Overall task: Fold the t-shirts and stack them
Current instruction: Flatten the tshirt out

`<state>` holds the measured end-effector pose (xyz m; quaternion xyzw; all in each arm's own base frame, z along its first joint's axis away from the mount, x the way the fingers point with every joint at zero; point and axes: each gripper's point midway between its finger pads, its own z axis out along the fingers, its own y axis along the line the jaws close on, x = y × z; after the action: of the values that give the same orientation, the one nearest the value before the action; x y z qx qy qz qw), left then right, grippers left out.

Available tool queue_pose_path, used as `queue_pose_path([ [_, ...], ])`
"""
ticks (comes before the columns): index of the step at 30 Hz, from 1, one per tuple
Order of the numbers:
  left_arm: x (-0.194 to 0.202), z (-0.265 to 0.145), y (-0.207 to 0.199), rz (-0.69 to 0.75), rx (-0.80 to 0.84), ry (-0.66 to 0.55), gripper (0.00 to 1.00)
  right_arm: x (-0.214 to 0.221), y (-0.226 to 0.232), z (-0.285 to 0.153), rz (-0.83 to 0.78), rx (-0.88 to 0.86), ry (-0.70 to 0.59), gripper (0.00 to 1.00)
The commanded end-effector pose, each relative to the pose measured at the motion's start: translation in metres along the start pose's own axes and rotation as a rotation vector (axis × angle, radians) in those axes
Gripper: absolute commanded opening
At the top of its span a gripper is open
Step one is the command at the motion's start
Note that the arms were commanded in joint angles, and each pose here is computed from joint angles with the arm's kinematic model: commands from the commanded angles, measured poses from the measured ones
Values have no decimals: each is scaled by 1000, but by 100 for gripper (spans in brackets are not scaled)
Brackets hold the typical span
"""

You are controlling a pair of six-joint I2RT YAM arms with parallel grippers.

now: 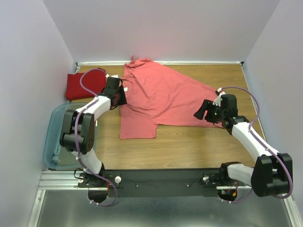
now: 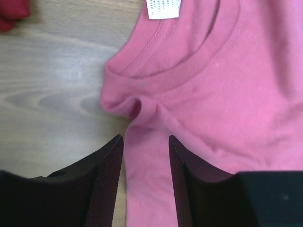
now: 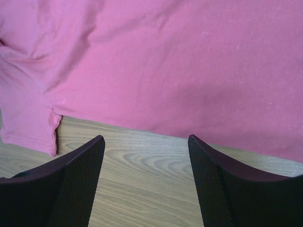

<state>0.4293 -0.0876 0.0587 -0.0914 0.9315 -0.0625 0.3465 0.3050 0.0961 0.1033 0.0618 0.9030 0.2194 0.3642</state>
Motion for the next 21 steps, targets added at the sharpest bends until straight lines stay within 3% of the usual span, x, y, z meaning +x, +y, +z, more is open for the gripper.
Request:
queue_pose_path([
  [1, 13, -41, 17, 32, -42, -13, 56, -1, 4, -3, 8, -22, -13, 78],
  [6, 55, -73, 22, -15, 2, -1, 56, -2, 7, -5, 8, -38, -15, 78],
  [10, 101, -81, 20, -15, 14, 81, 56, -3, 10, -7, 6, -50, -23, 78],
  [21, 129, -77, 17, 21, -60, 162, 60, 3, 11, -12, 2, -62, -27, 82],
])
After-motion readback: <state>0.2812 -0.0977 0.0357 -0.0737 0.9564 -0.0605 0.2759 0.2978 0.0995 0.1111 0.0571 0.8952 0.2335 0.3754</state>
